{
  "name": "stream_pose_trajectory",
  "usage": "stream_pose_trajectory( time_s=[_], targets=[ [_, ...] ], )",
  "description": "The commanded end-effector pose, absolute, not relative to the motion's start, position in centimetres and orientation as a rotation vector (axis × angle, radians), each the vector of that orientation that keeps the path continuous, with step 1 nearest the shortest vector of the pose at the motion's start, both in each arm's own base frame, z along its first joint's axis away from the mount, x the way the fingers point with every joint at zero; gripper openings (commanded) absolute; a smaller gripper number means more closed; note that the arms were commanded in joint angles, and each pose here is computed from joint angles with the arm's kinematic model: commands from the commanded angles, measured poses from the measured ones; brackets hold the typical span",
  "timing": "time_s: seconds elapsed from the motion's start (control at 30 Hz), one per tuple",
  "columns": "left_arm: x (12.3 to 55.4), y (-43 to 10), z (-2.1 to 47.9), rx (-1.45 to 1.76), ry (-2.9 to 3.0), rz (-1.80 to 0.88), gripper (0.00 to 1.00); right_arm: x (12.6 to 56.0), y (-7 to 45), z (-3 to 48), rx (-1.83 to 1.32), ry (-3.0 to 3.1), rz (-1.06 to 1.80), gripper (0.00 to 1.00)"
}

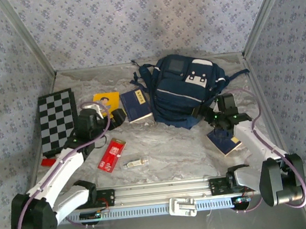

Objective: Pack the student bag
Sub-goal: Move the student bag to the center of the table.

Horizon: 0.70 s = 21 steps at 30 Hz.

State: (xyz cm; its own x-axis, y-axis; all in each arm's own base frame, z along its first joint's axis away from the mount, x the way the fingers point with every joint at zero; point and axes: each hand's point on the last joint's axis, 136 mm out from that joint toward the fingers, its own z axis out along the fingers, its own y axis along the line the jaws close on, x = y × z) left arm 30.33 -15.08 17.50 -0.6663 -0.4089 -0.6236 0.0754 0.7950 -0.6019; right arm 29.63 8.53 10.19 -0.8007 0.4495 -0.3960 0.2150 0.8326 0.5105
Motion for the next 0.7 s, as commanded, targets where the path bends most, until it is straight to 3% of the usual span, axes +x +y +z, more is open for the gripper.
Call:
stream_pose_trajectory(
  time_s=[0.0, 0.13, 0.4, 0.67],
  targets=[
    [30.7, -16.8, 17.9, -0.253, 2.163, -0.802, 1.00, 30.5, 9.4, 10.5, 0.514, 2.503, 0.643, 1.00],
    [30.5, -19.0, 17.6, -0.203, 2.180, -0.818, 1.00, 31.5, 9.4, 9.6, 0.539, 2.526, 0.620, 0.99],
    [30.4, -22.5, 17.0, -0.130, 2.216, -0.846, 1.00, 34.9, 10.5, 10.4, 0.517, 2.476, 0.673, 0.86],
    [30.7, -23.8, 16.5, -0.081, 2.239, -0.837, 1.00, 35.4, 11.5, 9.3, 0.505, 2.490, 0.714, 0.44]
  ],
)
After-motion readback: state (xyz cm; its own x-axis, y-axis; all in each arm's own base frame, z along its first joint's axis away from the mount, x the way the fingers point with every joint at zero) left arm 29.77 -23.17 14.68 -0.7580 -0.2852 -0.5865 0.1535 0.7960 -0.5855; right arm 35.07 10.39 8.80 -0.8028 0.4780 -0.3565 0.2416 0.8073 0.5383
